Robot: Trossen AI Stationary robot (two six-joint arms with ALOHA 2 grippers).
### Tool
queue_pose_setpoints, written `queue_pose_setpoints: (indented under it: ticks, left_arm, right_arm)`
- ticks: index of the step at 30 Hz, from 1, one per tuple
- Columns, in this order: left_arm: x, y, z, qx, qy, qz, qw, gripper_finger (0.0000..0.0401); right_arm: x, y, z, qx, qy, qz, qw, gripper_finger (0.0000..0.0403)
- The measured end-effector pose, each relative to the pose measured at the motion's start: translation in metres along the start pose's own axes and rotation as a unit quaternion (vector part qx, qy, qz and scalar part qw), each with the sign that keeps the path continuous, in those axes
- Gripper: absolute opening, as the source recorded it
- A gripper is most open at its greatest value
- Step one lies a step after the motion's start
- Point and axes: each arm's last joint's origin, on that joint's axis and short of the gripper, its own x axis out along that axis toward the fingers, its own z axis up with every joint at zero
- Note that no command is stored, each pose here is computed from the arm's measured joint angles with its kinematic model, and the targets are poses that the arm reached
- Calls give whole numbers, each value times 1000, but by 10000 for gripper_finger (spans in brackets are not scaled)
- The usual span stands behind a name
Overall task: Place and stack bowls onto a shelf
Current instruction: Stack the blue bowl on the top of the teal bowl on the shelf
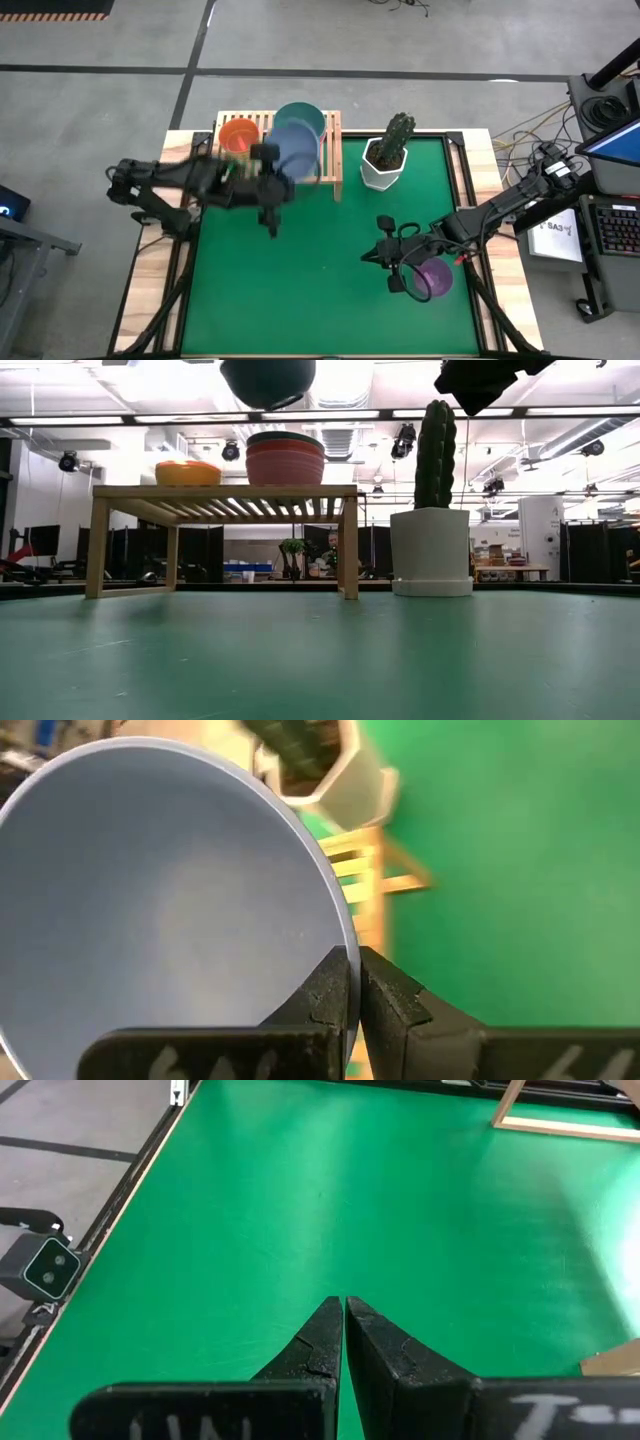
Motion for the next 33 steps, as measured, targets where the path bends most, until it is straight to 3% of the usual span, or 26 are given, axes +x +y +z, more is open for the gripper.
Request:
queue_pose_setpoints:
  ticks: [5, 14, 24, 33]
  left_arm:
    - [11, 42, -5, -1, 18, 29, 999, 0]
    - [41, 88, -19, -37, 44, -1, 998, 0]
    - [76, 97, -22, -31, 85, -3, 996, 10]
    - [86, 94, -21, -20, 94, -9, 995, 33]
  right_arm:
    - [0, 0, 0, 0, 0, 0, 1000, 9]
    - [0, 0, 0, -7, 0, 0, 1000, 9]
    - [0, 0, 0, -6, 0, 0, 1000, 9]
    - [0, 0, 0, -6, 0, 0, 1000, 9]
